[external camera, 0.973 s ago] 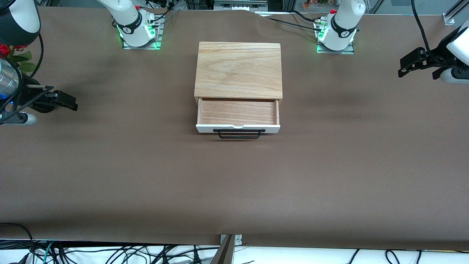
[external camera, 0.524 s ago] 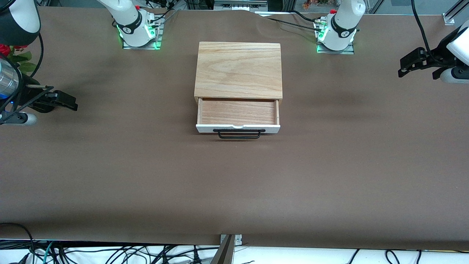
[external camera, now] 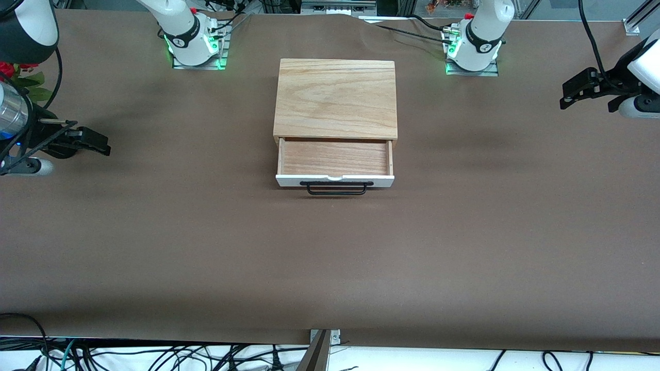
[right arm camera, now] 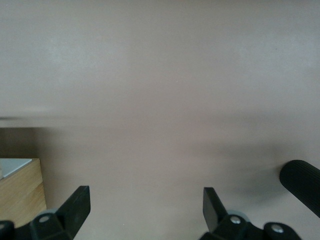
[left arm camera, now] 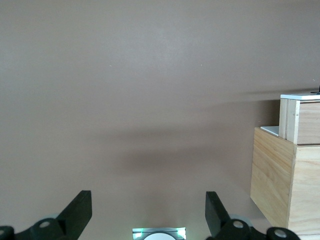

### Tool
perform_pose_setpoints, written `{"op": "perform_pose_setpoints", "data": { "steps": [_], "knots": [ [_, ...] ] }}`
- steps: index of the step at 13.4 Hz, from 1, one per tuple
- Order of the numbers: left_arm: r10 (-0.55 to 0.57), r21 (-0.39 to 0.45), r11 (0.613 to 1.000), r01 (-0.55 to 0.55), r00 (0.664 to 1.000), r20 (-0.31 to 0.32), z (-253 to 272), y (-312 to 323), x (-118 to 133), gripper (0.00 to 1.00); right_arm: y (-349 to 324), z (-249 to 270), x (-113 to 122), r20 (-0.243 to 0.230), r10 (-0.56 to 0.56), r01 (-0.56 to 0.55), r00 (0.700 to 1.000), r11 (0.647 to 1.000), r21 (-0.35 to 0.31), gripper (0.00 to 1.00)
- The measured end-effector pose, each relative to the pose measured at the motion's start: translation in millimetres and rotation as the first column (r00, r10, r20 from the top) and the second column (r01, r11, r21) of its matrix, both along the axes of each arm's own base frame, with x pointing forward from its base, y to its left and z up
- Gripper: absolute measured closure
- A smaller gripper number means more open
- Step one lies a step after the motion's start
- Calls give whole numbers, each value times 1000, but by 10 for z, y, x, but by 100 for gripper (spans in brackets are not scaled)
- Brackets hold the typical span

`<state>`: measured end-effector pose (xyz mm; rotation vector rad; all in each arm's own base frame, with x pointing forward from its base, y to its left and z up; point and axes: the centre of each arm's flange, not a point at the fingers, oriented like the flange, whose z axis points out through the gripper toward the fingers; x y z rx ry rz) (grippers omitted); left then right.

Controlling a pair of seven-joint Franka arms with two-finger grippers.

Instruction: Close drawer with both arms simultaneously

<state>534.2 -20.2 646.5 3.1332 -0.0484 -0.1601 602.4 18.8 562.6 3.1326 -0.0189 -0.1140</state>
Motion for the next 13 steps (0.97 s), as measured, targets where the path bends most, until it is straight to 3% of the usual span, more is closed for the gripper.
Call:
{"op": "perform_pose_setpoints", "data": {
  "steps": [13],
  "knots": [
    [-19,-21,1000,19,1000,-14,-72,-90,38,0,427,-170,67,-8,68,-68,998,998,0,0]
  ]
}}
